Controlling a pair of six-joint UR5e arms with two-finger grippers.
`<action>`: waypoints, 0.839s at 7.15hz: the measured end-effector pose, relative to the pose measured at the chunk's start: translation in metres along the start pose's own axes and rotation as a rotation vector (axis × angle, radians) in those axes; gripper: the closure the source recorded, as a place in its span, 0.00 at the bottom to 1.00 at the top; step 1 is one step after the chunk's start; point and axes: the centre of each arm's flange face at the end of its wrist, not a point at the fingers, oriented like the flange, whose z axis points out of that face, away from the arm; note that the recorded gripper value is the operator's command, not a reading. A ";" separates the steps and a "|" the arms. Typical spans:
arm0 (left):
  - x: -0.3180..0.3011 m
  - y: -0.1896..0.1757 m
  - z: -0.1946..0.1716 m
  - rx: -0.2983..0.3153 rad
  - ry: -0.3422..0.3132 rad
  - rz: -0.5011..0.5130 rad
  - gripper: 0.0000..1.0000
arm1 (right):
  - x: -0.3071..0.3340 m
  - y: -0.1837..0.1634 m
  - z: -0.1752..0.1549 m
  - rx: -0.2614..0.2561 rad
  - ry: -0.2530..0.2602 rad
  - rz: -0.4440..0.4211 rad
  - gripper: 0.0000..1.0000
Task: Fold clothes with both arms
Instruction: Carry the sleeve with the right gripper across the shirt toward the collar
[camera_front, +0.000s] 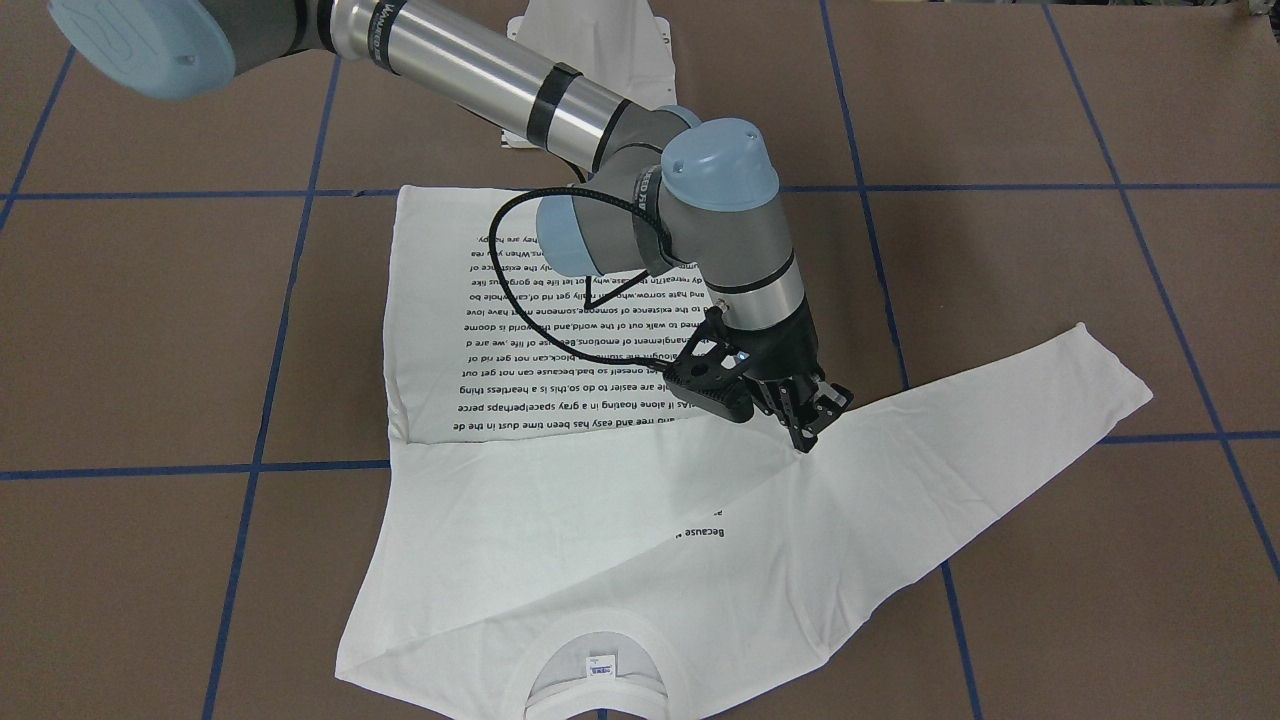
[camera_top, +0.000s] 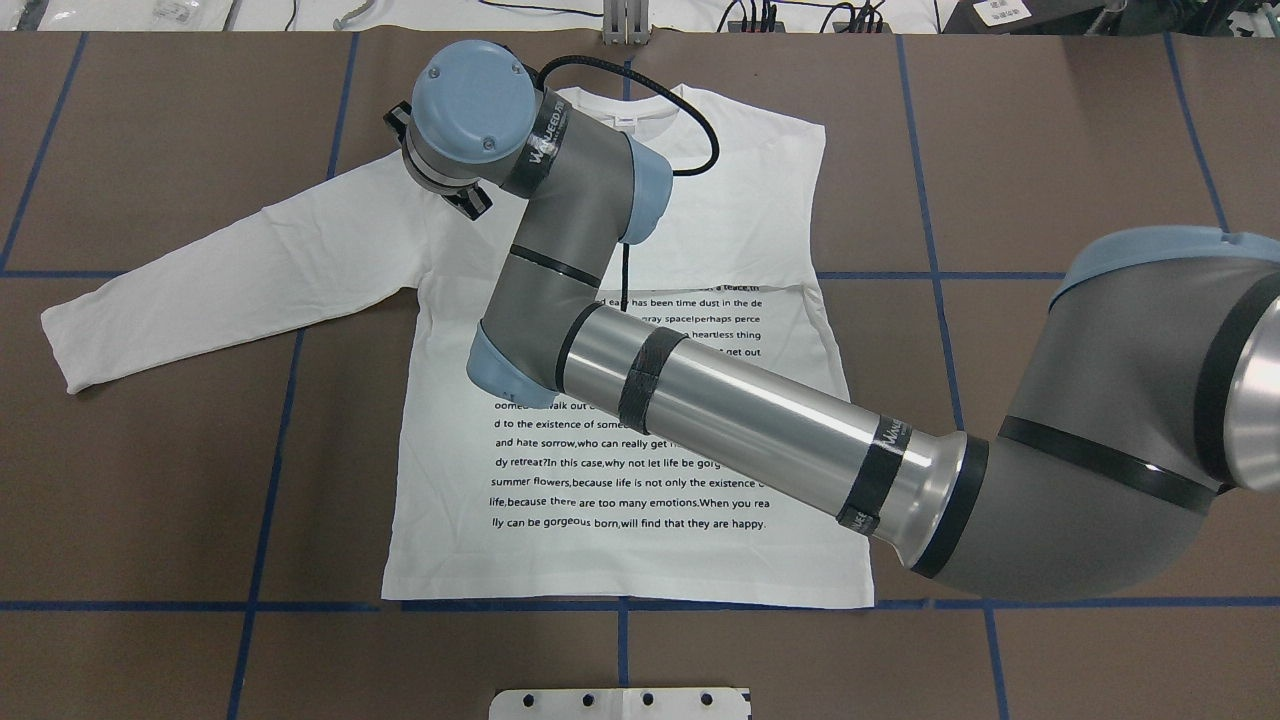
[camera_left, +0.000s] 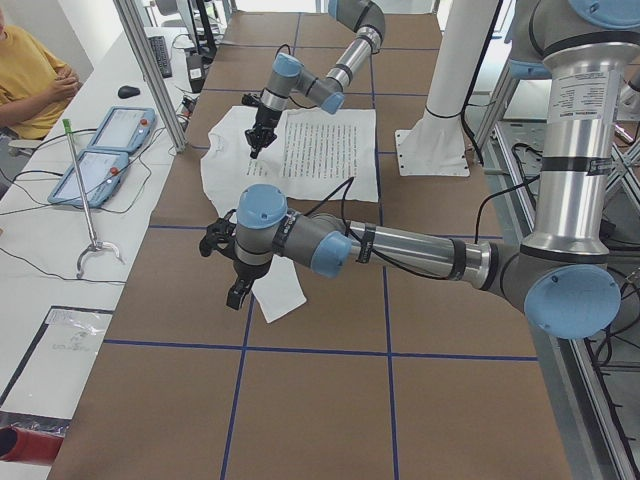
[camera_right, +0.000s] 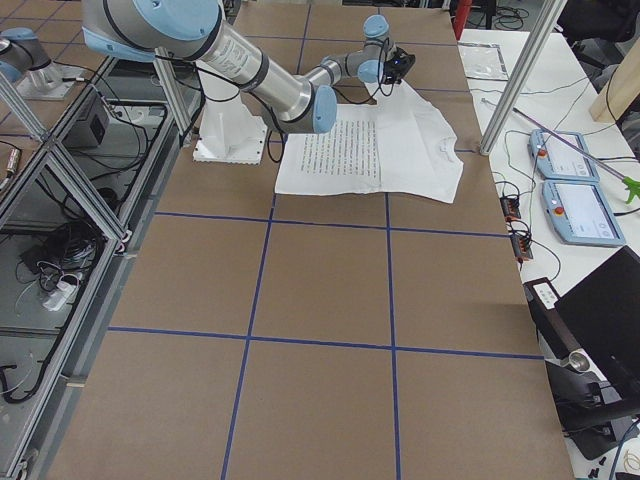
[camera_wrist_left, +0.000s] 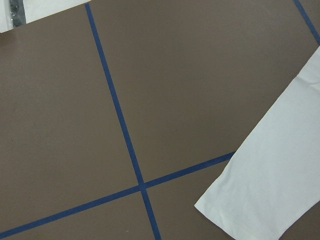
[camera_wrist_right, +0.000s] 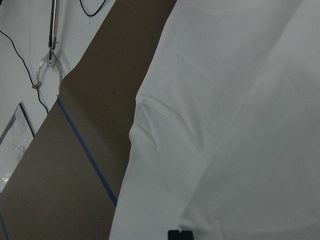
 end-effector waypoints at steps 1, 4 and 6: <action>-0.001 0.001 0.001 -0.003 0.001 -0.004 0.00 | 0.001 0.002 0.001 0.008 -0.008 0.006 0.00; 0.010 -0.001 0.011 -0.019 0.028 0.006 0.00 | -0.003 0.006 0.000 0.020 -0.021 0.014 0.00; 0.026 -0.002 0.019 -0.035 0.100 0.005 0.00 | -0.010 -0.001 -0.020 -0.007 -0.051 0.019 0.00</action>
